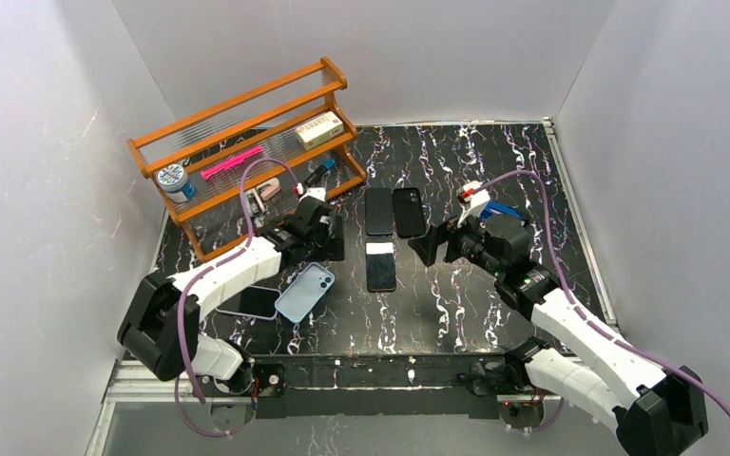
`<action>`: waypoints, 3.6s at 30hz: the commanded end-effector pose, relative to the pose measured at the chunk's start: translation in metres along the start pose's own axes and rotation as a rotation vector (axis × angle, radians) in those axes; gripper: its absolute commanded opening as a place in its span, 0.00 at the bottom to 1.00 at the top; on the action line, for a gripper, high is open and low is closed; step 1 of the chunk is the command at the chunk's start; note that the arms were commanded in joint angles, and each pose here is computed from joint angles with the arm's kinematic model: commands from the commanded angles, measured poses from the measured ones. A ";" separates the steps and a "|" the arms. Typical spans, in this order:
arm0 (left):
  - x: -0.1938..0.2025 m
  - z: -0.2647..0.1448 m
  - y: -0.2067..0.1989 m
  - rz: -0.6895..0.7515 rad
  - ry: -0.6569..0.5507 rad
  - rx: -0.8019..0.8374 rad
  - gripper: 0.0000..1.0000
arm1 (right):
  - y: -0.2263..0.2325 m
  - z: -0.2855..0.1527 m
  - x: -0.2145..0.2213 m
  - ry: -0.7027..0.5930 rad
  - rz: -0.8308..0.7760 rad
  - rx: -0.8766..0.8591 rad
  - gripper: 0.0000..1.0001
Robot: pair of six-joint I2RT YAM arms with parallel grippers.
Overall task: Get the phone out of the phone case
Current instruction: Place the phone at the center of the board, then pick up the phone case from the center of the board, then place the phone case at the center of the board.
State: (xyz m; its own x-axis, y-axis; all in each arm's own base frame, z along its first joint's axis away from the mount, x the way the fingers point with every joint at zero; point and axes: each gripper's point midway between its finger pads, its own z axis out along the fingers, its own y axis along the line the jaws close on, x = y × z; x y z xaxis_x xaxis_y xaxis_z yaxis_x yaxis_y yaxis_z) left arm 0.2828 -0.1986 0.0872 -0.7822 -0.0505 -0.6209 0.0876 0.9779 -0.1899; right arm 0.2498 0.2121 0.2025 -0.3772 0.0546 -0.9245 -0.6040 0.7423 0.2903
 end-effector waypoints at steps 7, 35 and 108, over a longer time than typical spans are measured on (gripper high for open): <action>0.035 -0.018 0.075 0.225 0.319 -0.137 0.70 | 0.007 0.000 -0.002 -0.001 -0.001 -0.042 0.98; 0.049 -0.004 0.052 -0.093 0.326 0.051 0.00 | 0.033 0.021 0.041 0.108 0.220 -0.176 0.86; 0.016 -0.112 0.149 -0.484 -0.183 -0.424 0.98 | -0.081 -0.005 0.139 0.685 0.422 0.262 0.01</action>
State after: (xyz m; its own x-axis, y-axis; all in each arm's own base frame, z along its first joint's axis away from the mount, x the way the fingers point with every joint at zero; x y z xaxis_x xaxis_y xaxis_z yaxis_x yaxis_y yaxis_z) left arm 0.2163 -0.0422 0.1251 -0.5890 -0.4926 -0.6407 -0.4874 0.8489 -0.2046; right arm 0.2473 0.1748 0.0437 -0.9242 0.0526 -0.3782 -0.1474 0.8645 0.4806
